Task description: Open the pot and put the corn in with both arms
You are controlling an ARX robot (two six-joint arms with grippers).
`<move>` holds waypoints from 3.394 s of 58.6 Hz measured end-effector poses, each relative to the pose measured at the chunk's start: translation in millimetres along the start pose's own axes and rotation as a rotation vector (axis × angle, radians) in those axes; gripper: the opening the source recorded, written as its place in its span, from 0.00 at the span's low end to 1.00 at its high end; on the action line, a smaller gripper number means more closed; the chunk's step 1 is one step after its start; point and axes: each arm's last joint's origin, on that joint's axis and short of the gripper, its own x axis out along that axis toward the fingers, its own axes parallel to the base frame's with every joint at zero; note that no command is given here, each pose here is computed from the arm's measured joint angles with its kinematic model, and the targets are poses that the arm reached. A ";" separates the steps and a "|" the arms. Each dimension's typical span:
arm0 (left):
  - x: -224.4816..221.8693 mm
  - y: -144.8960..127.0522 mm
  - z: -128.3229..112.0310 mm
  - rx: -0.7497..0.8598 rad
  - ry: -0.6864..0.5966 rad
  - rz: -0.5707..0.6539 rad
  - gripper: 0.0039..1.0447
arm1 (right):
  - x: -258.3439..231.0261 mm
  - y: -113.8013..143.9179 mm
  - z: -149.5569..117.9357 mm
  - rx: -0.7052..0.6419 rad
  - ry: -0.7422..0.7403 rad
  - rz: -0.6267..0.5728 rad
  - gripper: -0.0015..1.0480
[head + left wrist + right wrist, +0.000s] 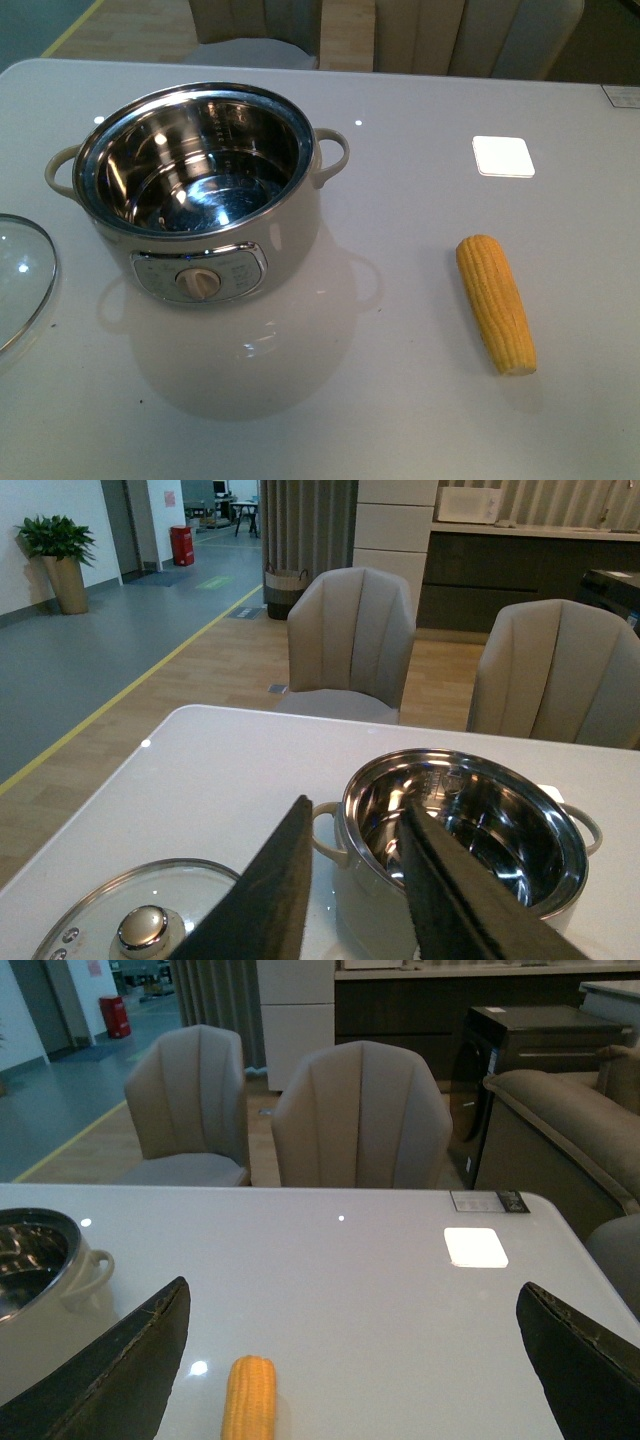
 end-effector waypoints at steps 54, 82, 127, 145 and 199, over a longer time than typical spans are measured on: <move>0.0 0.0 0.0 0.003 0.000 0.000 0.94 | 69.6 34.4 -23.5 -0.087 0.524 -0.002 0.92; 0.0 0.0 0.0 0.003 0.000 0.000 0.94 | 169.1 68.2 -110.3 -0.210 0.755 0.122 0.92; -0.1 0.0 0.0 0.003 0.000 0.000 0.94 | 225.5 80.5 -179.9 -0.212 0.915 0.087 0.92; -0.1 0.0 0.0 0.003 0.000 0.000 0.94 | 230.8 82.6 -195.8 -0.190 0.959 0.084 0.92; 0.0 0.0 0.0 0.003 0.000 0.000 0.94 | 222.4 86.4 -193.6 -0.179 0.993 0.104 0.29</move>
